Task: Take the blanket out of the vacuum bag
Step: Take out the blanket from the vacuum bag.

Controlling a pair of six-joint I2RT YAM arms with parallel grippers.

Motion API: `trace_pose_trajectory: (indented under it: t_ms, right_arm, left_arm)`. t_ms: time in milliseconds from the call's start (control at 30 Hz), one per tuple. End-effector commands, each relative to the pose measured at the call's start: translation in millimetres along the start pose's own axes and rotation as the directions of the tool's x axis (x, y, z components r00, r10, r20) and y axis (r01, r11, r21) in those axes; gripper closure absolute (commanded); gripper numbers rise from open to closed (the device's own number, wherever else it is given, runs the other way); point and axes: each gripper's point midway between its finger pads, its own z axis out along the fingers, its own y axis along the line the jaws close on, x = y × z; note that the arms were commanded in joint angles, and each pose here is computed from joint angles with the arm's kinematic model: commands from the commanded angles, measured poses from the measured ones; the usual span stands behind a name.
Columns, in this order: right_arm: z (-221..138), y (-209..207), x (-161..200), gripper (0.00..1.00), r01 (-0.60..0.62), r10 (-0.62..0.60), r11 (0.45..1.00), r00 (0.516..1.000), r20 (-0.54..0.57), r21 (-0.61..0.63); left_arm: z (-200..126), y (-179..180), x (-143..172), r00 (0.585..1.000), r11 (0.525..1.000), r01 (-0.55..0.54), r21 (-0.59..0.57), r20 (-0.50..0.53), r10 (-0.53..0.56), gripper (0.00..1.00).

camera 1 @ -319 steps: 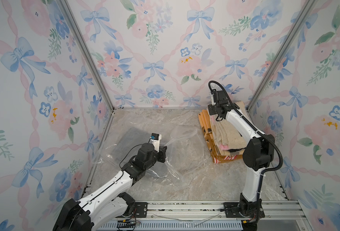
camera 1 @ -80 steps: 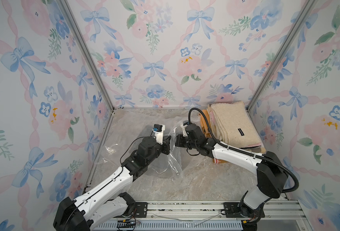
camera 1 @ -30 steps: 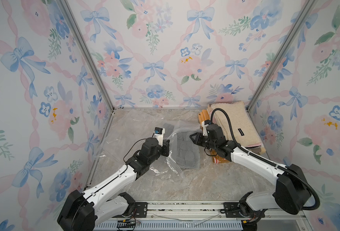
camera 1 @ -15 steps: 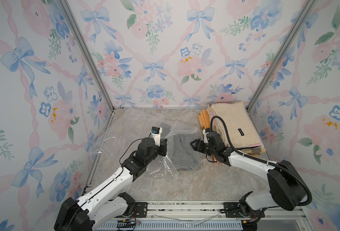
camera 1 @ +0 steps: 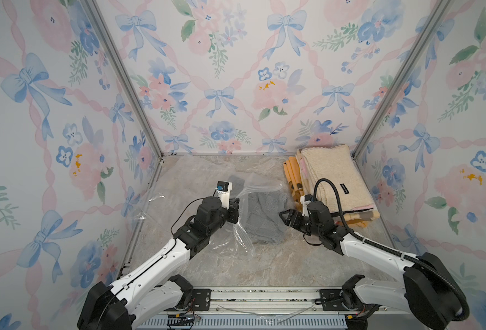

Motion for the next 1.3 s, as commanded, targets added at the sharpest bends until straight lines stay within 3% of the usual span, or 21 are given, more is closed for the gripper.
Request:
trace_pose_trajectory:
  t_ms: [0, 233, 500, 1267]
  right_arm:
    - [-1, 5, 15, 0.20, -0.084, 0.083, 0.994, 0.996, -0.018, -0.073]
    - [1, 12, 43, 0.11, -0.121, 0.114, 0.987, 0.991, -0.066, -0.102]
    - [14, 6, 60, 0.11, -0.201, 0.190, 0.972, 0.976, -0.104, -0.119]
    - [41, 23, 45, 0.12, -0.165, 0.152, 0.975, 0.984, -0.097, -0.149]
  left_arm:
    - [1, 0, -2, 1.000, 1.000, 0.010, 0.010, 0.010, -0.011, 1.00]
    - [-3, -3, -4, 1.000, 1.000, 0.011, 0.019, 0.011, -0.012, 1.00]
    - [-6, -1, -5, 1.000, 1.000, 0.010, 0.013, 0.013, -0.010, 1.00]
    - [-6, 0, -4, 1.000, 1.000, 0.001, 0.001, 0.004, -0.001, 1.00]
